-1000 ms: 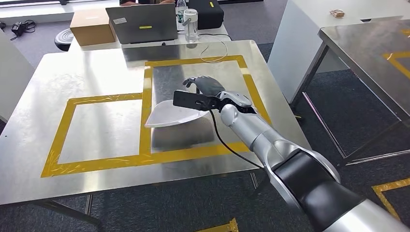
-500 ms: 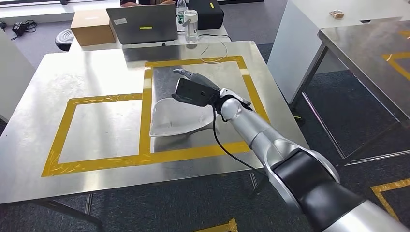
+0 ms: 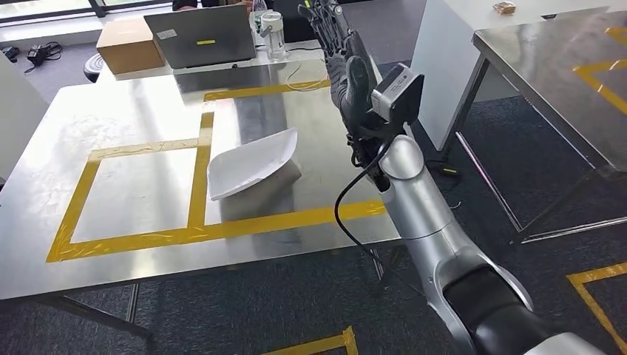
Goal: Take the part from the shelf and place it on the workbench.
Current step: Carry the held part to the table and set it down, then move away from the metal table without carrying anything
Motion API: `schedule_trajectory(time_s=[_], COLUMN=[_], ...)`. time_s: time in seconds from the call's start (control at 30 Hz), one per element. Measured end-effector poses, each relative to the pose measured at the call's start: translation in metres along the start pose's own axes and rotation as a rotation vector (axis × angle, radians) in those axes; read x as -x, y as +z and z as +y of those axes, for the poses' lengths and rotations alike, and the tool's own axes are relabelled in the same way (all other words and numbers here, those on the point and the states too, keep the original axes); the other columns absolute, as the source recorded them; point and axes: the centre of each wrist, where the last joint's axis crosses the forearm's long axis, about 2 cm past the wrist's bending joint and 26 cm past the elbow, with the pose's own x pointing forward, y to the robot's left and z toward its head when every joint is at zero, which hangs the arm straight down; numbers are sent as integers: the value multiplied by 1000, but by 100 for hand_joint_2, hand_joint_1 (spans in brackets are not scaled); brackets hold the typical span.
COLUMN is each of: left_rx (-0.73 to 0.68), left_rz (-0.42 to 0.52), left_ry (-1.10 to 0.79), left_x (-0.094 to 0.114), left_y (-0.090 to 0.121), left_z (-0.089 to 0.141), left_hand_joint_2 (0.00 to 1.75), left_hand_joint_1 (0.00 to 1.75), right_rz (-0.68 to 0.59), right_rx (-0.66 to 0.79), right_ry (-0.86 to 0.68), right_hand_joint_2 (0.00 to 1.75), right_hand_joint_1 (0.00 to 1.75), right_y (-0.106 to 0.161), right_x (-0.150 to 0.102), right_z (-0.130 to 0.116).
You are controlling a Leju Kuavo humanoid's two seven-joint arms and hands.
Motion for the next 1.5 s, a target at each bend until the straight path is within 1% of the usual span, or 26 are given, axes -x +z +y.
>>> schedule_trajectory(time_s=[0.07,0.13,0.23,0.37,0.47,0.6,0.67,0.8,0.87,1.07,1.23,1.5], left_rx=[3,3,2,-2,-3,5,10,8,5,9,10,8], left_rz=[1,0,3,-15,-31,-57,-62,-66,-63,-37,-18,-15], left_ry=[-8,-21,-37,-48,-57,-69,-72,-67,-64,-64,-72,-73], left_x=[0,0,-2,-15,-28,-40,-41,-41,-40,-25,-17,-14], left_y=[0,0,0,-1,-1,0,0,1,1,1,2,2], left_z=[-1,-2,-2,0,0,-1,-5,-9,-11,-16,-16,-15], left_hand_joint_2=[0,0,0,0,0,0,0,0,0,0,0,0], left_hand_joint_1=[0,0,0,0,0,0,0,0,0,0,0,0], right_rz=[-66,-119,-180,-233,-246,-246,-244,-260,-267,-276,-248,-247], right_rx=[37,75,105,105,105,117,121,140,147,156,143,138], right_ry=[52,103,151,181,224,271,276,324,342,350,362,382], right_hand_joint_2=[0,0,0,0,0,0,0,0,0,0,0,0], right_hand_joint_1=[0,0,0,0,0,0,0,0,0,0,0,0], right_y=[16,37,61,74,81,90,95,95,95,96,107,111], right_x=[-14,-26,-47,-70,-80,-87,-90,-95,-98,-101,-101,-105], right_z=[-4,-5,-7,-10,-13,-15,-16,-21,-22,-23,-22,-26])
